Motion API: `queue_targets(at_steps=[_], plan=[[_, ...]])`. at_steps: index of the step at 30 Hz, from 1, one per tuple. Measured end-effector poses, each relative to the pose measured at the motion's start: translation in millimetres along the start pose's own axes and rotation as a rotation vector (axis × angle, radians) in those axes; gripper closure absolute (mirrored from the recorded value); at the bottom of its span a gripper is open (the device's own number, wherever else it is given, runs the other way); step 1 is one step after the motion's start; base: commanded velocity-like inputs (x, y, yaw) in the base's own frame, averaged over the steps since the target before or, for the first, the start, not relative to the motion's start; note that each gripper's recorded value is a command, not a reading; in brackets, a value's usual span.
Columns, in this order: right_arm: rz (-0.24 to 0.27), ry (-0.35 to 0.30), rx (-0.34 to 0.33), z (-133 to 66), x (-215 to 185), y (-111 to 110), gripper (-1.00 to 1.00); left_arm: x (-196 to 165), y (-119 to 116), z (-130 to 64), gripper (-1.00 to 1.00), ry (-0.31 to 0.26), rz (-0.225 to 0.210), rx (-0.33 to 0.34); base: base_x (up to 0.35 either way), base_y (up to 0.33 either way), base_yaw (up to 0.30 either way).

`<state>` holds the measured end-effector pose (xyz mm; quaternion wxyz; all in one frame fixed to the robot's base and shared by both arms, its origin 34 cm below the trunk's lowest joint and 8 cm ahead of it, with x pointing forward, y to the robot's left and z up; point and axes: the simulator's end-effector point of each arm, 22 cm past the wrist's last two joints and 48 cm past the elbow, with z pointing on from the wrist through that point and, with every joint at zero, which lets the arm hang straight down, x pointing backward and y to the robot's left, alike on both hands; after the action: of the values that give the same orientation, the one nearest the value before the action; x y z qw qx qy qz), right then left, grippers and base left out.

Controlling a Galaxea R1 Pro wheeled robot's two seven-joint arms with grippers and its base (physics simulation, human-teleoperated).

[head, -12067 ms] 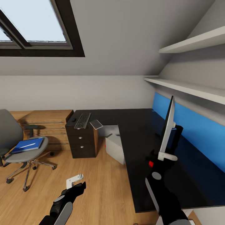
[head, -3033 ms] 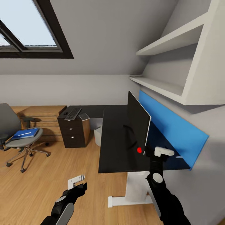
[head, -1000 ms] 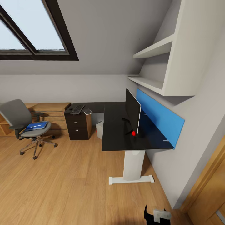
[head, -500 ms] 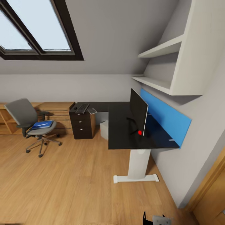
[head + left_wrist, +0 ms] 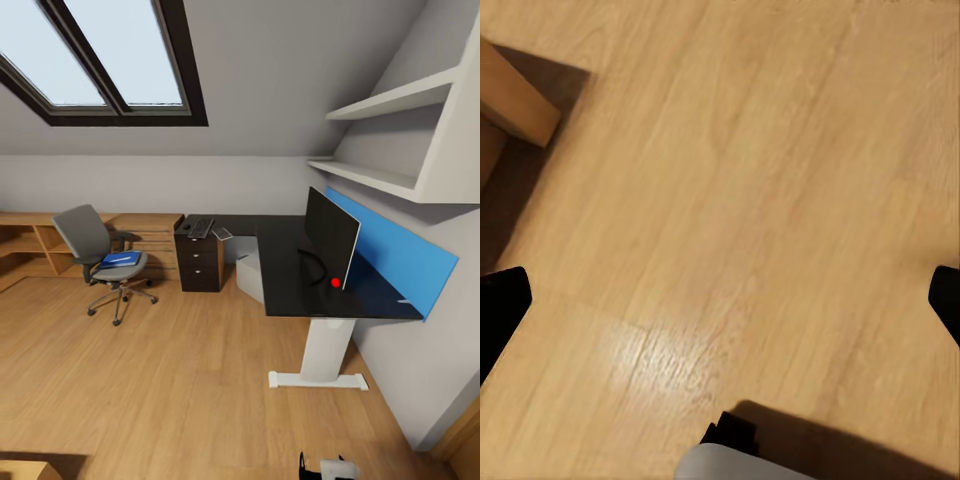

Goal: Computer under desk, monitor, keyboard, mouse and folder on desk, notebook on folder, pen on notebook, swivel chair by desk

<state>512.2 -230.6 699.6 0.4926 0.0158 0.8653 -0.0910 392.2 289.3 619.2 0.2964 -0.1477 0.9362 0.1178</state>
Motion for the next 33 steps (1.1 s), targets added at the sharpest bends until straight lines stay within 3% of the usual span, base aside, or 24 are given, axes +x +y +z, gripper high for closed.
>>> queue_targets(at_steps=[7,17,23,33], plan=[[0.000,0.000,-0.014,-0.3,0.0,3.1,-1.00,0.3,0.0,-0.3,-1.00,0.000,0.001,0.001,0.182,0.284,0.001],[-0.004,0.006,-0.018,-1.7,3.2,3.9,-1.00,0.0,-0.7,-0.5,-1.00,-0.001,0.002,0.002,0.309,0.173,0.271],[-0.005,0.013,-0.019,-2.5,6.2,3.7,-1.00,0.8,-1.5,-0.7,-1.00,0.000,0.003,0.003,0.326,0.065,0.234],[-0.006,0.015,-0.018,-2.4,7.4,2.6,-1.00,2.6,-5.1,-1.7,-1.00,0.004,0.002,0.008,0.334,0.032,0.044]])
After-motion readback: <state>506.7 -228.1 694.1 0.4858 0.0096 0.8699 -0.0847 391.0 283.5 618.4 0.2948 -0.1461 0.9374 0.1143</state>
